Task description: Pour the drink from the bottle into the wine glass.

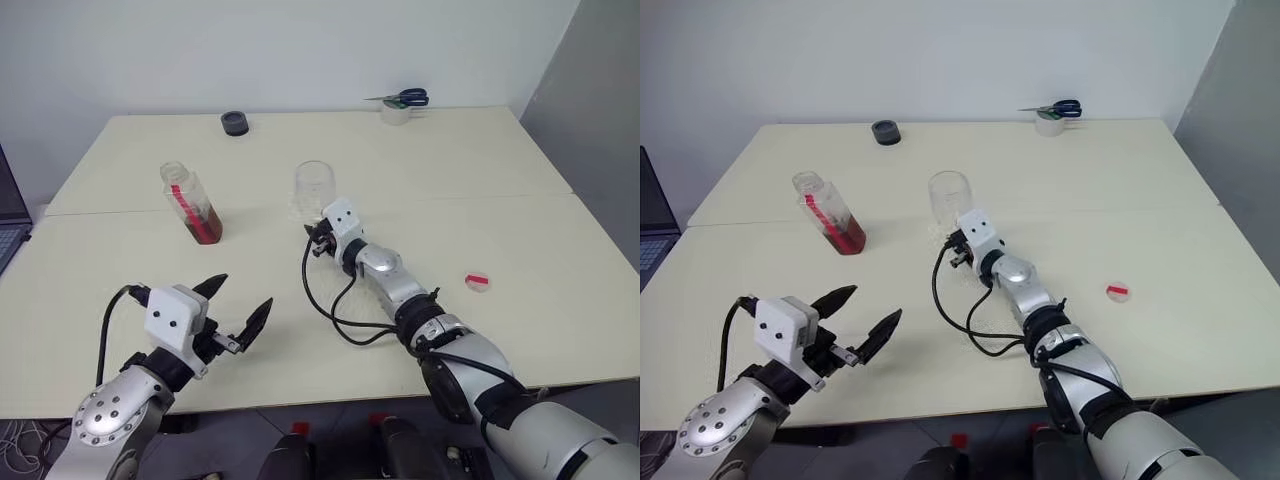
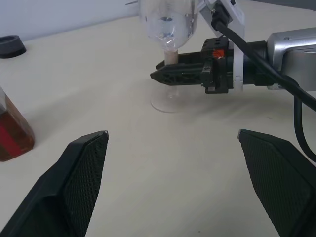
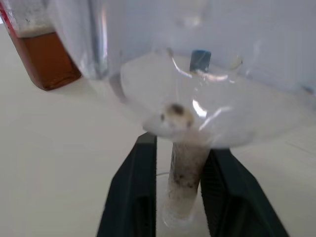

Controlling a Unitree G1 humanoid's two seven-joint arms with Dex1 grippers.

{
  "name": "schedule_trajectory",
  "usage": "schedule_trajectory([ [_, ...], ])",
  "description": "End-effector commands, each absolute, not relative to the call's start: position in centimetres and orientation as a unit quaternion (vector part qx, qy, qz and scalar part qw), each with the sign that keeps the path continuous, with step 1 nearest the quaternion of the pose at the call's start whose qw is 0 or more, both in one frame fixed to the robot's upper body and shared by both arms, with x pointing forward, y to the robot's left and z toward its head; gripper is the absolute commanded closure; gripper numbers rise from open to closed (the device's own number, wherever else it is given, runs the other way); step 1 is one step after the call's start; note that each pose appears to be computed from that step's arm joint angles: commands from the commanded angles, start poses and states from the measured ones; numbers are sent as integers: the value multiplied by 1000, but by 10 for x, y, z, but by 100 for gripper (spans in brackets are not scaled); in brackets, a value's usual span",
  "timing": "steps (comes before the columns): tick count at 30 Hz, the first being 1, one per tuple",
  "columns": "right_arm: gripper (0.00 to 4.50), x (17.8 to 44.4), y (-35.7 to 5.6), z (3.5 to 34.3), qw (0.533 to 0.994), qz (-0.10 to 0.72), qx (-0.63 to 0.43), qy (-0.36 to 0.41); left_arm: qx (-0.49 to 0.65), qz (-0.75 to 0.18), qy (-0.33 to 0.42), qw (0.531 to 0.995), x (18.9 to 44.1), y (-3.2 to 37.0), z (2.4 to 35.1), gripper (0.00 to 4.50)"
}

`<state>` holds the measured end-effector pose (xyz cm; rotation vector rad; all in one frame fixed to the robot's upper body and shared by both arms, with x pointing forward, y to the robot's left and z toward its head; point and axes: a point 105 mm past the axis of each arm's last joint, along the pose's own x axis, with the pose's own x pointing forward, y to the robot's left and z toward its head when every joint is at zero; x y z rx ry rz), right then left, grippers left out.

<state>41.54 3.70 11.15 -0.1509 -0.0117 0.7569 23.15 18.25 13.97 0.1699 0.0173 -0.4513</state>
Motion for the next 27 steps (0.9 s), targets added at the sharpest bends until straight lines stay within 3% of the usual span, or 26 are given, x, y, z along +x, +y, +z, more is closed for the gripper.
schedule_trajectory([
  [1, 196, 415, 39, 120, 924, 374, -80, -24, 90, -232, -3, 969, 231, 179, 145, 0],
  [6, 16, 414, 37, 117, 923, 376, -75, -23, 87, -236, 0, 968, 233, 179, 140, 0],
  [7, 1, 414, 36, 117, 924, 375, -74, -23, 86, -236, 1, 968, 233, 179, 139, 0],
  [18, 1, 398, -26, 112, 926, 368, -69, -45, 60, -195, 0, 979, 248, 186, 112, 0],
  [22, 1, 378, -57, 123, 917, 387, -83, -50, 53, -162, -12, 985, 260, 194, 112, 0],
  [27, 1, 339, -83, 158, 885, 445, -123, -62, 60, -68, -24, 996, 278, 218, 111, 0],
])
